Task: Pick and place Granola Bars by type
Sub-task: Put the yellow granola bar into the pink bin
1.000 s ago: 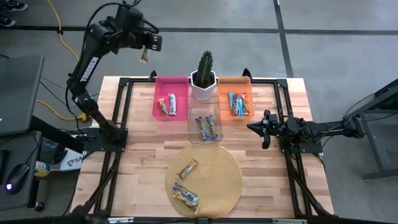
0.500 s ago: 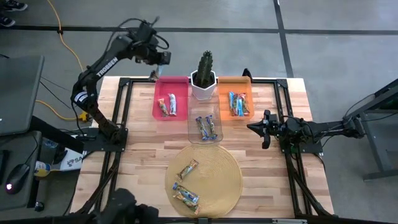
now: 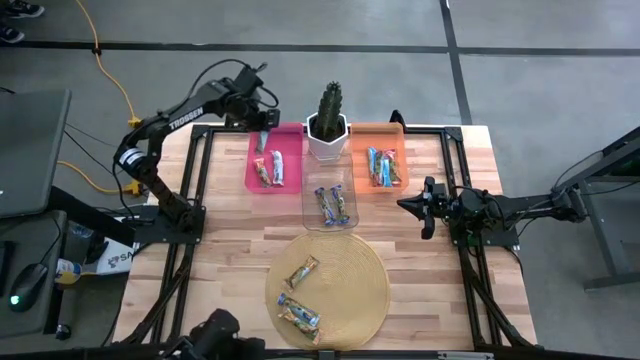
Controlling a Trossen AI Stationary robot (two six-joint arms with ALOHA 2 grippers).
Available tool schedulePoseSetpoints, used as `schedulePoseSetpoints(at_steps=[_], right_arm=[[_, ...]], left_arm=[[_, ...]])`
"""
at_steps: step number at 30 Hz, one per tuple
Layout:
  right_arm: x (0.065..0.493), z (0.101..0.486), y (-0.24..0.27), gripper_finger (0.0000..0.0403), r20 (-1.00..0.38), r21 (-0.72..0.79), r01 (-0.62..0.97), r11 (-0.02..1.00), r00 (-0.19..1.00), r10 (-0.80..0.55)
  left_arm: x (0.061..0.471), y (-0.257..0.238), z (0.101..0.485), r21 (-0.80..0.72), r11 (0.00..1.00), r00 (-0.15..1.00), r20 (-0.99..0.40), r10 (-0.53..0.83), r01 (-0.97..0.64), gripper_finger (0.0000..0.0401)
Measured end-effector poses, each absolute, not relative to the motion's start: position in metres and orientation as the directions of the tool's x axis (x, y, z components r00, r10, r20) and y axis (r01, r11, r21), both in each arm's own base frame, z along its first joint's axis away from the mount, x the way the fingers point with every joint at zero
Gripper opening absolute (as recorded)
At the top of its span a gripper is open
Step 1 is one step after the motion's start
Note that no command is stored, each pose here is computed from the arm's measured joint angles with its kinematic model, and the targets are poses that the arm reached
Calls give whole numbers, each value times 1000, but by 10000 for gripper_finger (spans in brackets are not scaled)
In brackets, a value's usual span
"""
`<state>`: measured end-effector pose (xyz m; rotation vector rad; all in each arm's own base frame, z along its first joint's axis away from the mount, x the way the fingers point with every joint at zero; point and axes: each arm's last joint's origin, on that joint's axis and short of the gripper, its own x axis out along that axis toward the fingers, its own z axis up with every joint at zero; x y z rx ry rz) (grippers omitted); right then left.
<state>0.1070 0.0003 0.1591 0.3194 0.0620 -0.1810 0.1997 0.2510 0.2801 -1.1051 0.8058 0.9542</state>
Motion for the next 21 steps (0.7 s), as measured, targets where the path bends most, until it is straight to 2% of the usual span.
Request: schedulePoseSetpoints(at_steps=[10,21], right_arm=[[107,159,0,0,-90,306,187,934,982,-167],[107,159,0,0,-89,307,187,933,982,-167]], left_arm=[[209,230,240,-258,85,271,-934,235,-962,117],[213,210,198,-236,4,230,-941,248,-972,117]])
